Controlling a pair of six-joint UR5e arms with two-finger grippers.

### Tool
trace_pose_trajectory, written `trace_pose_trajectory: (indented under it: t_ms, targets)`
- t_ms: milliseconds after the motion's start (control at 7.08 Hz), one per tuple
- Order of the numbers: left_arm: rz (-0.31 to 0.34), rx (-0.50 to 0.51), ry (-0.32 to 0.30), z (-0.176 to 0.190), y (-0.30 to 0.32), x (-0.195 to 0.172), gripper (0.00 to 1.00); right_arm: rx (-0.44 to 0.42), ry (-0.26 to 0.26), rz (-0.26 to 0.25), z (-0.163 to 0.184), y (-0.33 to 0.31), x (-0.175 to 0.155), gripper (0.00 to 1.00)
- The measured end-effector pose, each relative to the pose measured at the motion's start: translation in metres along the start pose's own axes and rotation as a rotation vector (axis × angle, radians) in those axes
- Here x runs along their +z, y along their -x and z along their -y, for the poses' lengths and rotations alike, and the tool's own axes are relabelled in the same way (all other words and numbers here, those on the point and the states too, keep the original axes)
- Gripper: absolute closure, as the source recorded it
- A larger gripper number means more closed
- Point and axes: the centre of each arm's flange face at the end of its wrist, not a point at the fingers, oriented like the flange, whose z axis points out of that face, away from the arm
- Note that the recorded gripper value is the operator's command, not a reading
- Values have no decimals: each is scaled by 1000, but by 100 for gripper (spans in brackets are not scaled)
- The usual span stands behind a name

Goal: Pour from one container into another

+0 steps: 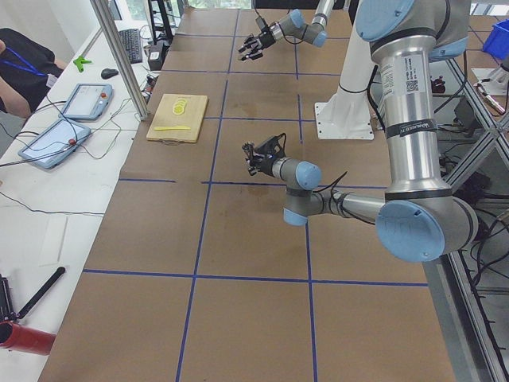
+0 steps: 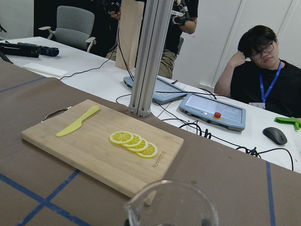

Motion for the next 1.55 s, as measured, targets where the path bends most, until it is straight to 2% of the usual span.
trace_pose_trajectory:
  t_ms: [283,706,989,1271,1554]
  targets:
    - [92,-39,-8,-35,-16,2,100,3,-3,1,1,1,0,100]
    - [272,-31,-70,-69,-27,0,100,6,-7,0,4,0,1,100]
    - [362,-44,-115,-79,-28,-3,100,7,-9,0,4,0,1,100]
    - [399,-60,-135,-84,-27,-2,100,8,-9,0,5,0,1,100]
    - [405,-79,-131,-93,-26,-1,100,7,-9,1,5,0,1,100]
